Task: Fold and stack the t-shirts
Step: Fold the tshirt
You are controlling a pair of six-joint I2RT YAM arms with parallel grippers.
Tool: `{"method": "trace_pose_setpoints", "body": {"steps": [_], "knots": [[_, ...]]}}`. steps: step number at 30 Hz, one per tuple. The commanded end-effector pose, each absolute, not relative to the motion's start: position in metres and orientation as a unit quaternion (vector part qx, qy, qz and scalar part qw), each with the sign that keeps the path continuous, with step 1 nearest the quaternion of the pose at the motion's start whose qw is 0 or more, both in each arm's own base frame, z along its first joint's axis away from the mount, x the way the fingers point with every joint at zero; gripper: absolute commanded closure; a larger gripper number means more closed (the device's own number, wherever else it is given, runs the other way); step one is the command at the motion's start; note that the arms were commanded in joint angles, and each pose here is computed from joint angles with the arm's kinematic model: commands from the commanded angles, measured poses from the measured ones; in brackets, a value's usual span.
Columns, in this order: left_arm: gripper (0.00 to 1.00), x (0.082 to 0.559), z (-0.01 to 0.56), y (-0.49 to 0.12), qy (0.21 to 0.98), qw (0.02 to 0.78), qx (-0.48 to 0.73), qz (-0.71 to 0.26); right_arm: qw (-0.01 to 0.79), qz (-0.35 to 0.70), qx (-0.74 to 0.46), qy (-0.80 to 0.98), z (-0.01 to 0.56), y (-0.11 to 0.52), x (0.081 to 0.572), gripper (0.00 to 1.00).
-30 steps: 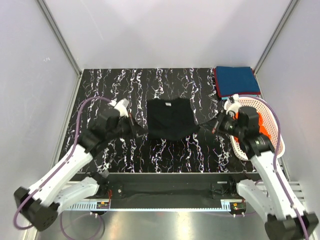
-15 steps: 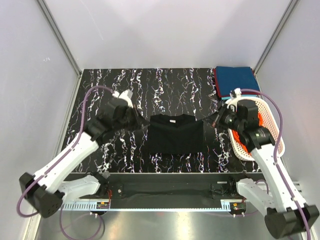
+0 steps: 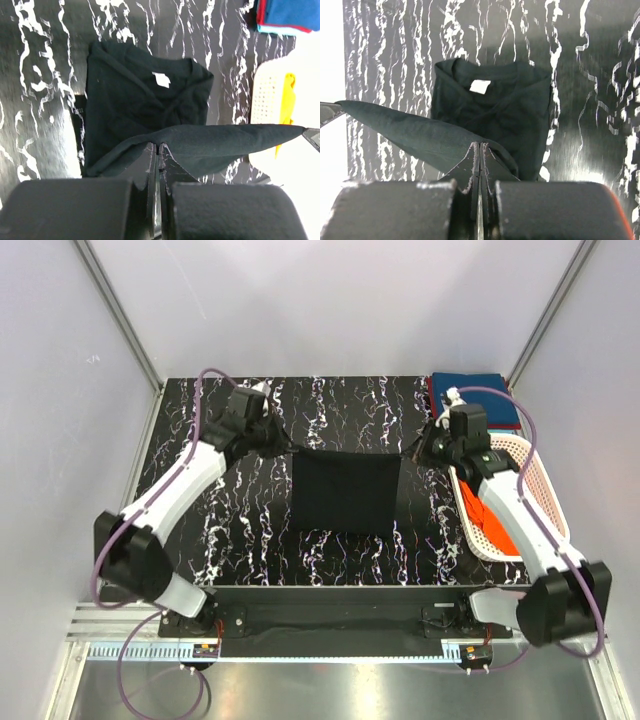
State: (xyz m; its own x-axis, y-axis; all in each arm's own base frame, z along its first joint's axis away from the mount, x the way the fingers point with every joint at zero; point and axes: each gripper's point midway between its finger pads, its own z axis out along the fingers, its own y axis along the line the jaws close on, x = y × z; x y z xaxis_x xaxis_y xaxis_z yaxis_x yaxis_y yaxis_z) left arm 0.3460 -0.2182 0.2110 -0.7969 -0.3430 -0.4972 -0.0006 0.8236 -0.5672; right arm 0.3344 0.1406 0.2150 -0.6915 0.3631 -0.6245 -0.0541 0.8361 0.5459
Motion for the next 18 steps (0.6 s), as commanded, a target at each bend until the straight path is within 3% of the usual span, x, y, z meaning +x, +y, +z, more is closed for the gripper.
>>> {"method": "trace_pose_setpoints", "body": {"steps": [1,18], "knots": [[1.00,0.385,0.241,-0.229,0.881,0.345,-0.061,-0.319,0.441,0.250,0.072,0.859,0.234,0.135,0.378,1.00],[1.00,0.534,0.145,-0.235,0.894,0.293,-0.077,-0.329,0.368,0.239,0.084,0.895,0.135,0.134,0.495,1.00]]}}
